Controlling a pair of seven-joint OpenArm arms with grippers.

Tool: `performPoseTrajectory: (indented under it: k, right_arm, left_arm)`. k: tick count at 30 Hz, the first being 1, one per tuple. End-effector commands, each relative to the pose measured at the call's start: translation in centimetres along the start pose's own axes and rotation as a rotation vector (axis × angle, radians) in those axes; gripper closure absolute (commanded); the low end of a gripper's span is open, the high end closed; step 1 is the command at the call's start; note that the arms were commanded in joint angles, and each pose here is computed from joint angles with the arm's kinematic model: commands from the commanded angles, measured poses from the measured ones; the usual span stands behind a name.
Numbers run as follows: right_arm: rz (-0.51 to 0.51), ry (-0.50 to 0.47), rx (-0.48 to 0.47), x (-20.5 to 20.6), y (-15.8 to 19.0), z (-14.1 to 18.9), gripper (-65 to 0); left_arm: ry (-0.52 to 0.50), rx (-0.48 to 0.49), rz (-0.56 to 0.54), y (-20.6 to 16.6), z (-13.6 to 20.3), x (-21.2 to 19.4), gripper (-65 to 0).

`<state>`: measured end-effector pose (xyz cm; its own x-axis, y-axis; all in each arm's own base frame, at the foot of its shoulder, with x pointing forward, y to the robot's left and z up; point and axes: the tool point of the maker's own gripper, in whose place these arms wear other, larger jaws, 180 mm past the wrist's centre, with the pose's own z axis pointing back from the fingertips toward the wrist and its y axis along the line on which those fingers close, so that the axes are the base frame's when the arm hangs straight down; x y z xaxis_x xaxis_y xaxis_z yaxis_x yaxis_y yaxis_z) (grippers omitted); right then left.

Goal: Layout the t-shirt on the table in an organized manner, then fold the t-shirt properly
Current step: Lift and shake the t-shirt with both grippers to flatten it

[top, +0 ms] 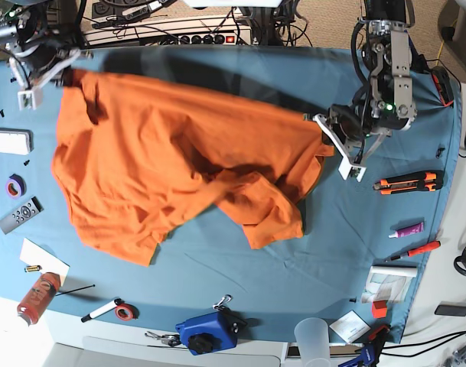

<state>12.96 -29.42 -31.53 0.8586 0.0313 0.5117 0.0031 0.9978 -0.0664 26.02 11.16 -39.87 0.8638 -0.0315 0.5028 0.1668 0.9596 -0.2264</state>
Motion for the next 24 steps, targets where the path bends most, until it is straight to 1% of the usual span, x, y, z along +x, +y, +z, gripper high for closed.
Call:
performPoseTrajectory:
  k: [1, 3, 5, 7, 11, 13, 17, 21, 24]
  right_arm:
    - [0.025, 0.001, -0.044, 0.0, -0.9, 0.5, 0.0]
    - [0.029, -0.002, -0.071, -0.1, -1.4, 0.6, 0.0]
    - [0.031, -0.005, -0.074, 0.0, -1.4, 0.6, 0.0]
    - [0.032, 0.014, -0.079, -0.3, -1.5, 0.6, 0.0]
    - [0.040, 0.061, -0.143, -1.3, -2.8, 0.6, 0.0]
    - [0.018, 0.067, -0.158, -1.7, -3.4, 0.2, 0.0]
    - [-0.039, 0.090, -0.135, -3.2, -3.9, -1.1, 0.0]
    - [-0.087, 0.085, -0.086, -4.0, -3.6, -2.0, 0.0]
    - [-0.043, 0.067, -0.013, -3.5, -2.3, -2.1, 0.0]
  left_arm:
    - [0.027, 0.017, -0.003, 0.4, 0.3, -0.8, 0.0]
    - [0.048, 0.018, 0.001, 0.5, 0.3, -1.9, 0.0]
    - [0.074, 0.017, 0.003, 0.5, 0.3, -3.0, 0.0]
    - [0.107, 0.017, -0.007, 0.5, 0.4, -4.3, 0.0]
    - [0.154, 0.027, -0.014, 0.8, 0.6, -6.4, 0.0]
    - [0.179, 0.044, -0.024, 1.6, 0.9, -7.4, 0.0]
    - [0.223, 0.093, -0.024, 3.4, 1.7, -9.0, 0.0]
    - [0.232, 0.092, -0.026, 3.5, 1.9, -9.5, 0.0]
    - [0.228, 0.063, -0.033, 3.0, 1.8, -9.3, 0.0]
